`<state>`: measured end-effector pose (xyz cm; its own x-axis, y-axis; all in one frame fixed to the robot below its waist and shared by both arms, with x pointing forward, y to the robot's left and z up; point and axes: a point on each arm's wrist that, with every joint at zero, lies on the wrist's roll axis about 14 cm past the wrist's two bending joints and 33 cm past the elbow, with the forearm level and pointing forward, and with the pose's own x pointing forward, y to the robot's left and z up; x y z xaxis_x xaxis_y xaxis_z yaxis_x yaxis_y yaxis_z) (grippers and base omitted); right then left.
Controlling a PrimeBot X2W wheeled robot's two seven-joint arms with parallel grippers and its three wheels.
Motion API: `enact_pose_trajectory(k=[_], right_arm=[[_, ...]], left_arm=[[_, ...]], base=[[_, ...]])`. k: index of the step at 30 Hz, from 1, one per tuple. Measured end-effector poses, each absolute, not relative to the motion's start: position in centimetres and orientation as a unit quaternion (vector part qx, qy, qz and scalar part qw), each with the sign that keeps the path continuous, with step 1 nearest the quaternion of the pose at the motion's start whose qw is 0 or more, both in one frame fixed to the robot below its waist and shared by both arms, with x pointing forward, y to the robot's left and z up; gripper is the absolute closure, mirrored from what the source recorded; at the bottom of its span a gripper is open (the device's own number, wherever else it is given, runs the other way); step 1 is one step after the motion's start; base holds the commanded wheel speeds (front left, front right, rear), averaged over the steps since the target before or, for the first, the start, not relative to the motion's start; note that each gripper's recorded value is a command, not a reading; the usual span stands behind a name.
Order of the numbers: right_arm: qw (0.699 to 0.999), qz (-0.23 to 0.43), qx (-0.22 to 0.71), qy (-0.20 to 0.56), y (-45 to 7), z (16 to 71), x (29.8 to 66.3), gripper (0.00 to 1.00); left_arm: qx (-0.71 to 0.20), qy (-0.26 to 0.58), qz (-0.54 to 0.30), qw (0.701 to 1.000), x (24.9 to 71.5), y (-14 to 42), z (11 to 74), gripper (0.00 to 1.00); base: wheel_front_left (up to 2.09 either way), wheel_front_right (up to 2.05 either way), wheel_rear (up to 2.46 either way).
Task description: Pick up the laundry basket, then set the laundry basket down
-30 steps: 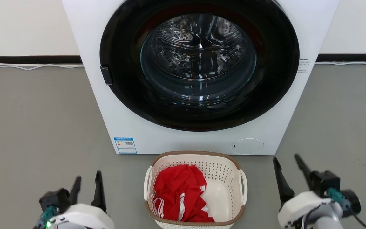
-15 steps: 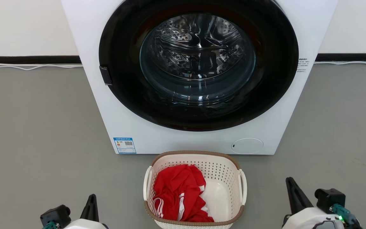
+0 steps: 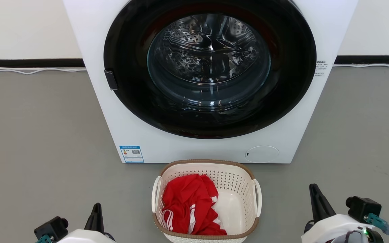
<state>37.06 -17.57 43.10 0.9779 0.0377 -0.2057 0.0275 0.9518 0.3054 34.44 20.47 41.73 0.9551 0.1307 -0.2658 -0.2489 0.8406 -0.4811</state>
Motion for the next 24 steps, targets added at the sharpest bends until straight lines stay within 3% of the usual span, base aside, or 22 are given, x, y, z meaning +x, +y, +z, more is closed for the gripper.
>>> enact_pose_trajectory(k=[24], right_arm=[[0.951, -0.034, 0.294, 0.091, -18.7, 44.1, 37.5, 1.00]], left_arm=[[-0.377, 0.107, 0.106, 0.914, 35.0, 20.3, 42.3, 1.00]], base=[[0.00, 0.00, 0.00]])
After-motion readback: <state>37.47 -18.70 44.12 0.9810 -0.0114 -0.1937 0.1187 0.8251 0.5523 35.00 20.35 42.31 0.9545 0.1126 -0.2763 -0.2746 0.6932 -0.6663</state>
